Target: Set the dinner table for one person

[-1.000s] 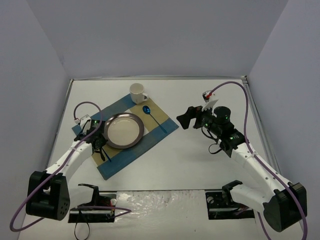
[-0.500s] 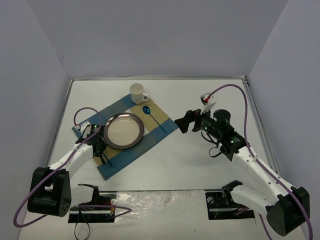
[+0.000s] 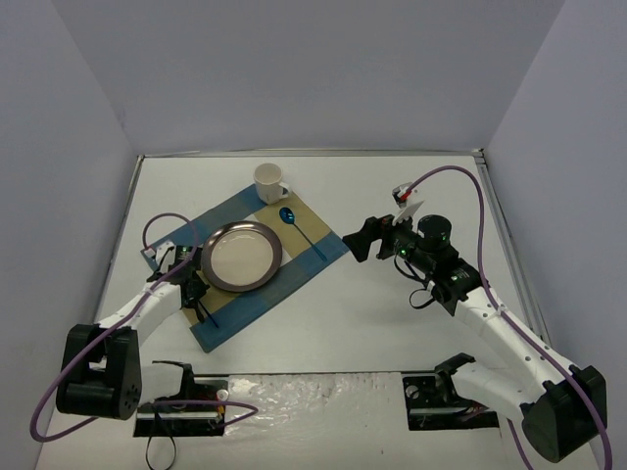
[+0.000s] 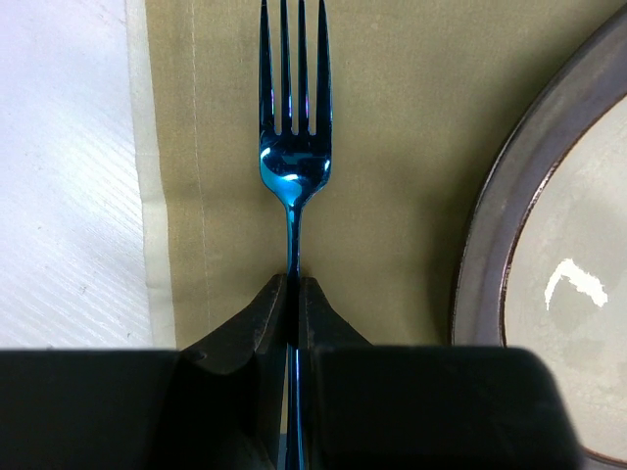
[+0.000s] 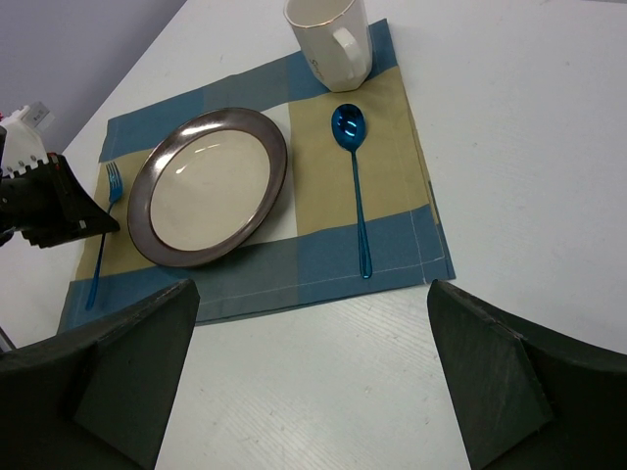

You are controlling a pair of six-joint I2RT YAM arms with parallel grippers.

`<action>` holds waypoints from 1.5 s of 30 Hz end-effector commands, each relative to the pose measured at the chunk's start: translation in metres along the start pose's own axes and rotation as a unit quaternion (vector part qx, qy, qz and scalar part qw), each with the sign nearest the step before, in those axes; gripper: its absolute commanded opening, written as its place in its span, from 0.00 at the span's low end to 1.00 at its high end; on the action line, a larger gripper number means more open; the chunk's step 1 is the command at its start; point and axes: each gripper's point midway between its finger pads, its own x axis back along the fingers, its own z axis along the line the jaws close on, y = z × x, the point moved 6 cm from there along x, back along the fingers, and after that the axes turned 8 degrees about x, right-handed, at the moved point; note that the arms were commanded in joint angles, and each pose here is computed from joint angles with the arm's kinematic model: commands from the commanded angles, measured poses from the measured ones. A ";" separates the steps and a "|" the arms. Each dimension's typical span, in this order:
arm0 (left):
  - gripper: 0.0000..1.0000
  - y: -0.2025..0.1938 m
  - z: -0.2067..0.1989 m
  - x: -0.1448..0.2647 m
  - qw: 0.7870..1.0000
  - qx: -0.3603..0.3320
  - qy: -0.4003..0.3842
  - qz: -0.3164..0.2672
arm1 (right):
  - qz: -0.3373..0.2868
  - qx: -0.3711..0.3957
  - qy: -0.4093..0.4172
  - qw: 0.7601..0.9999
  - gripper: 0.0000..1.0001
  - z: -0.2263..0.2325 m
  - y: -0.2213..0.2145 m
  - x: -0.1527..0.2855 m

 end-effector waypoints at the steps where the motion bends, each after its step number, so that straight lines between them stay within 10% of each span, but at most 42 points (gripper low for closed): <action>1: 0.00 0.010 -0.009 -0.001 0.999 0.011 -0.024 -0.019 | -0.037 0.016 0.012 0.999 1.00 0.005 0.016 -0.002; 45: 0.00 -0.014 0.007 0.009 0.999 0.032 -0.019 0.036 | -0.033 0.013 0.015 0.999 1.00 0.004 0.012 -0.004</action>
